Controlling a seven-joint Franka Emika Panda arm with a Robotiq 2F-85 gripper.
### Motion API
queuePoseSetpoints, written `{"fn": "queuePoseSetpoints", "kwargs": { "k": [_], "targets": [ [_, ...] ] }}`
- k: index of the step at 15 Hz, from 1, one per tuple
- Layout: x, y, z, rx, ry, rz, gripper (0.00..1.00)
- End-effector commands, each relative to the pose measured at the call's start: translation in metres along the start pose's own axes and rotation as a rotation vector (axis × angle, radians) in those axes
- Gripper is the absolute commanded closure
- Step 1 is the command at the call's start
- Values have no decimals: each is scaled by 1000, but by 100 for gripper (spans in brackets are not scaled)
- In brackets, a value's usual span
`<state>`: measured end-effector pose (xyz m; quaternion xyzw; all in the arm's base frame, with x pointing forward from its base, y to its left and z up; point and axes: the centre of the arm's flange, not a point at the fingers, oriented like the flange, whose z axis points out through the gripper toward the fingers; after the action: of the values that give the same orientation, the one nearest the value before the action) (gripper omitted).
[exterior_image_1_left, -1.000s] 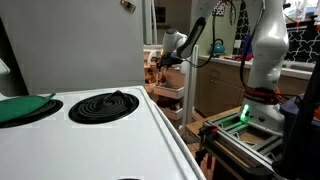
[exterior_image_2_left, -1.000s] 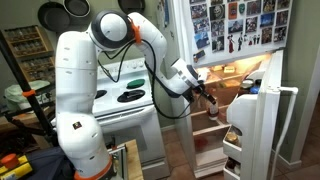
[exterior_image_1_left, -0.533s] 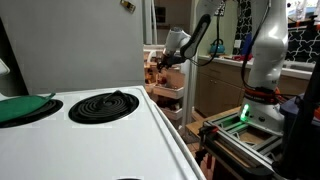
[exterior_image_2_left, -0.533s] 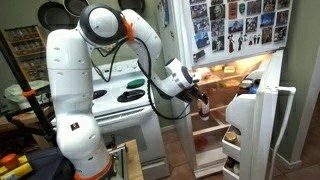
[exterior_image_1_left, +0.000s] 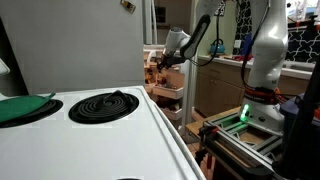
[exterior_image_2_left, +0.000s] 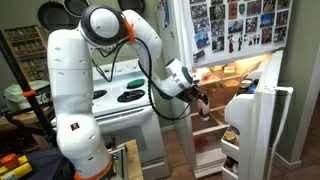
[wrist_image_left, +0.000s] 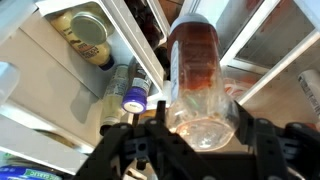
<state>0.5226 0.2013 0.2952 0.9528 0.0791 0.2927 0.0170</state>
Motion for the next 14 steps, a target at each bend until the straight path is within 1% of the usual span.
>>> {"fn": "queuePoseSetpoints", "kwargs": {
  "k": [1, 2, 3, 4, 9, 10, 12, 14],
  "targets": [
    [0, 0, 0, 0, 0, 0, 38],
    [0, -3, -1, 25, 9, -10, 63],
    [0, -7, -4, 47, -6, -41, 63],
    [-1, -10, -7, 80, 3, -64, 63],
    [-16, -41, -39, 281, 20, -267, 63],
    [-21, -47, -44, 306, 12, -318, 63],
    [-34, -51, -52, 318, -21, -430, 63],
    [-48, -56, -60, 343, -37, -525, 63]
  ]
}}
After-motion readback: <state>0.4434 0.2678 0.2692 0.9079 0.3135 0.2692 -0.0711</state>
